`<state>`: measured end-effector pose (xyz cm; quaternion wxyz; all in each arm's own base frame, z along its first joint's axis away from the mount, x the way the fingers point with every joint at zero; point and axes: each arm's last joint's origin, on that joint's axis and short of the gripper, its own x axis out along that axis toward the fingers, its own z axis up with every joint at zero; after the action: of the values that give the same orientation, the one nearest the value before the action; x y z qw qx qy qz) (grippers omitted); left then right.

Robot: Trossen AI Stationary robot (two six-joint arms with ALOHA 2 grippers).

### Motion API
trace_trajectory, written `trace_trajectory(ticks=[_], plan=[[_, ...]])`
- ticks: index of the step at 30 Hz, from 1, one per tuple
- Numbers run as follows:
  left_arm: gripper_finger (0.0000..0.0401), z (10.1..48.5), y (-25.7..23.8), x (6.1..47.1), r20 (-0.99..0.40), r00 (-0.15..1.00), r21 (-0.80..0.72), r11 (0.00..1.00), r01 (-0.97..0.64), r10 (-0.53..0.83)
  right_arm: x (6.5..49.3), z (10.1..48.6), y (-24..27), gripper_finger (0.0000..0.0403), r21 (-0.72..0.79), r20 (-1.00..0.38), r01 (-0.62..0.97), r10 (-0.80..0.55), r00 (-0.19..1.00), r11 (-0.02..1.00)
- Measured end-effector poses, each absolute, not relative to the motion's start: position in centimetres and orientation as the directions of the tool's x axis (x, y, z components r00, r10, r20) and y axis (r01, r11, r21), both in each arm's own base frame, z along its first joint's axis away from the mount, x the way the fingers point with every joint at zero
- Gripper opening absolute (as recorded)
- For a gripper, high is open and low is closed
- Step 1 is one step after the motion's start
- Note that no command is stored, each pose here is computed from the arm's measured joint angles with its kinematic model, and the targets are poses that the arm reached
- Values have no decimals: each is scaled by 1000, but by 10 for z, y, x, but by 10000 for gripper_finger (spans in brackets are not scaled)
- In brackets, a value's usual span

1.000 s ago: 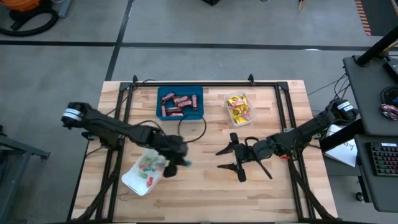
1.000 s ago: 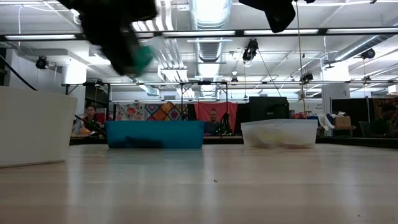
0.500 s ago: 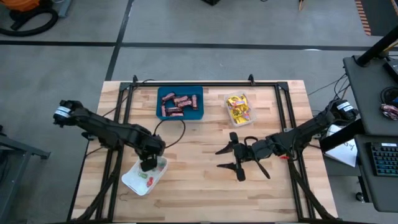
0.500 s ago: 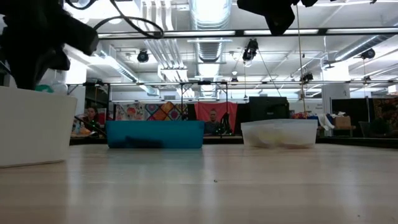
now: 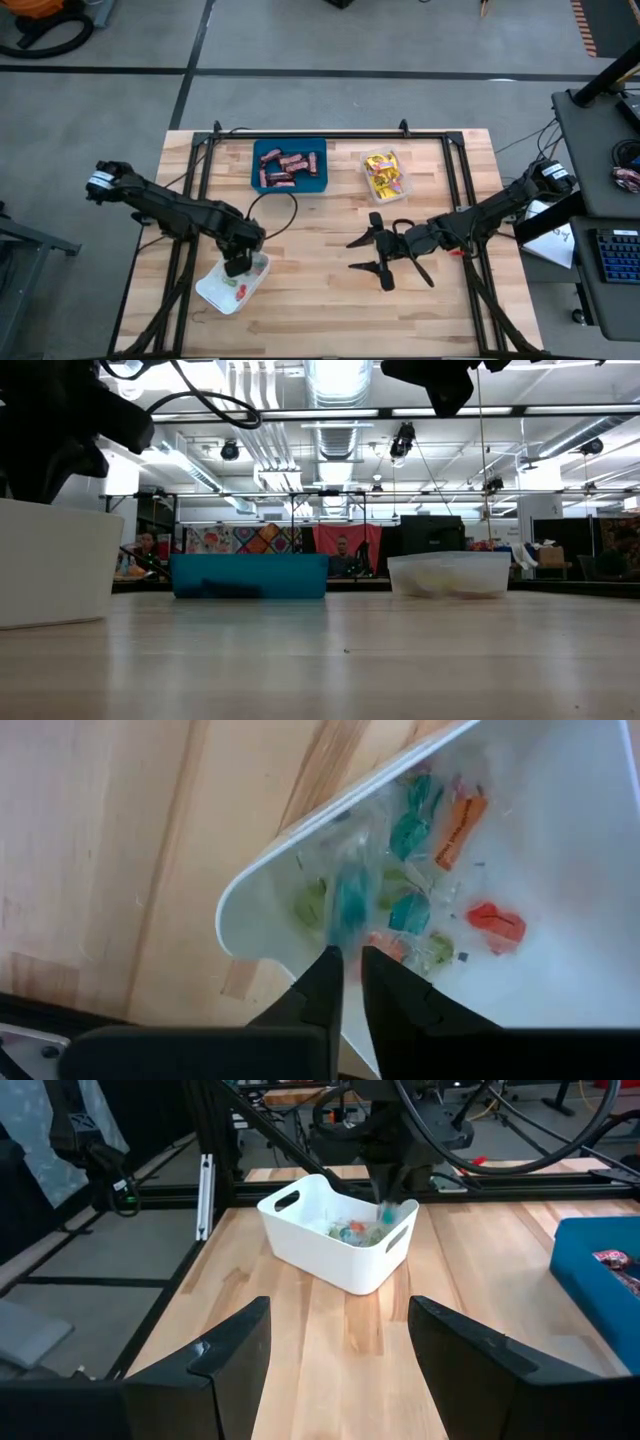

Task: Sort candy
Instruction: Put the blue gummy into the white bin, then return to Home Position

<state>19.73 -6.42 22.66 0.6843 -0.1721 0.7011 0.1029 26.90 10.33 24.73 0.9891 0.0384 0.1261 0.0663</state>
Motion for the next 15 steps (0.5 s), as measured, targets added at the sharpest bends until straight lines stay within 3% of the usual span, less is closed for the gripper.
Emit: trace_trajectory(ticks=[9,12,15], plan=[[84,228,-68,196,-993,3,-116,938,-327,-122,268,244,103,228,62,-277,-125,137,951,990],[88,236,-76,198,-980,157,-147,974,-171,-120,267,242,103,228,32,-285,-138,142,948,990],[85,255,-86,199,-911,396,-120,993,20,-118,264,238,101,228,-11,-289,-154,144,946,988]])
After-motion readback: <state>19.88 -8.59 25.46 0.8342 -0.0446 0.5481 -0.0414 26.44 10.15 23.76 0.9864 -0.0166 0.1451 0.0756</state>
